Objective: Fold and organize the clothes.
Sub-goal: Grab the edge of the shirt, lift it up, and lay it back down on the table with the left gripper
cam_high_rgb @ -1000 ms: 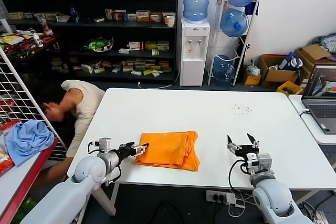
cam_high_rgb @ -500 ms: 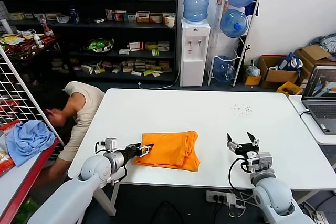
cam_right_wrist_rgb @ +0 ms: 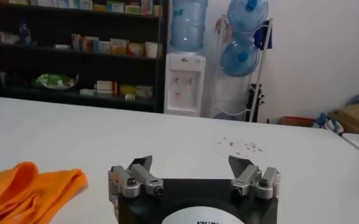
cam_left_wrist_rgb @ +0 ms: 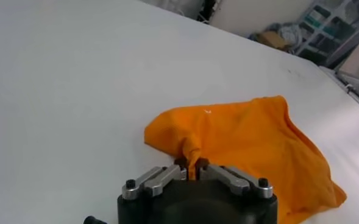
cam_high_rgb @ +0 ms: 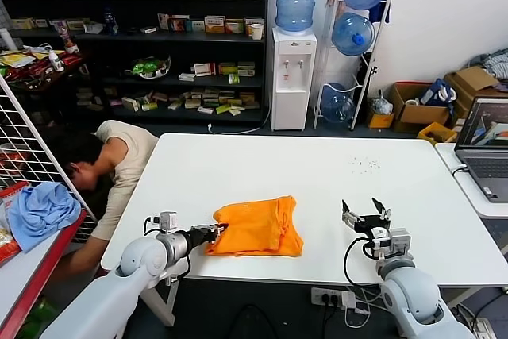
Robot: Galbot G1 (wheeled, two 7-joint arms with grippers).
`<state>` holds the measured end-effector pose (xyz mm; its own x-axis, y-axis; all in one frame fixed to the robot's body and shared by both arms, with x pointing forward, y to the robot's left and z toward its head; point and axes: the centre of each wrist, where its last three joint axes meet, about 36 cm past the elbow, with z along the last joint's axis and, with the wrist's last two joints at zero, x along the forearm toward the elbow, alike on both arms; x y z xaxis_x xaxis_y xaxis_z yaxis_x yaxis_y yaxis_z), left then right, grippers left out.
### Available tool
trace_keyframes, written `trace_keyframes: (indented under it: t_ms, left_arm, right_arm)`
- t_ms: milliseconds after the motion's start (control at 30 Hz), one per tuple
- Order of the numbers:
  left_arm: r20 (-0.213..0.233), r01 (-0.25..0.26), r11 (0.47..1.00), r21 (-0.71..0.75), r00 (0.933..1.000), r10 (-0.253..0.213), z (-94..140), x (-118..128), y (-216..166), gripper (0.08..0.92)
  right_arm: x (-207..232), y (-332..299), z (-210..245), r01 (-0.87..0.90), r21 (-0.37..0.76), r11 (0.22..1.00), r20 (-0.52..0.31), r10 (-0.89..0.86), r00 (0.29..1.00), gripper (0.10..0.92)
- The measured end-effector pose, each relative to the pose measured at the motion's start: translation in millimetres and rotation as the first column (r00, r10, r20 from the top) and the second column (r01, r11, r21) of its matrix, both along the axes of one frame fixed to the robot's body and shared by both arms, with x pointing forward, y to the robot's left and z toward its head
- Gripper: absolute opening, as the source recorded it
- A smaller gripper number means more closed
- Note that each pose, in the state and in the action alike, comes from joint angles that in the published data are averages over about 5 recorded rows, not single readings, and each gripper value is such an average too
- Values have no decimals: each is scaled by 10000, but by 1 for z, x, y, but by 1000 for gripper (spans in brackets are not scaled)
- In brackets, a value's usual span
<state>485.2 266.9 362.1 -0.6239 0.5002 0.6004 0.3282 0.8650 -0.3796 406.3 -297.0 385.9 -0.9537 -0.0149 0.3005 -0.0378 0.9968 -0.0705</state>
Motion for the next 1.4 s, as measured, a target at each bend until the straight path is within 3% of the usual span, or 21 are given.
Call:
trace_keyframes:
  t_ms: [333,633,933,1100,1267,1400]
  left_arm:
    - [808,-811,9727,2173,9946,649,34,-1,56,133]
    - [1983,-1892,8411,5067,9750,999,68,6,137,133]
    - [3012,-2625,6380,7239,9523,502,118,13,212,133]
    - [3409,-2932,5532,7797,9399,177,152,15,236,133]
    - [3570,-3053,5263,7936,9341,36,169,13,238,133]
    - [3523,-2936,5469,7840,9359,-25,165,11,222,133]
  right_arm:
    - [3,11,3,-208,127,9997,93,207,9997,823]
    - [5,19,4,-398,231,9989,171,394,9991,823]
    - [7,21,6,-475,269,9985,238,469,9986,823]
    - [8,24,4,-512,334,9981,234,504,9985,823]
    - [6,29,1,-556,372,9978,173,550,9983,823]
    - [3,30,-2,-563,346,9978,123,559,9984,823]
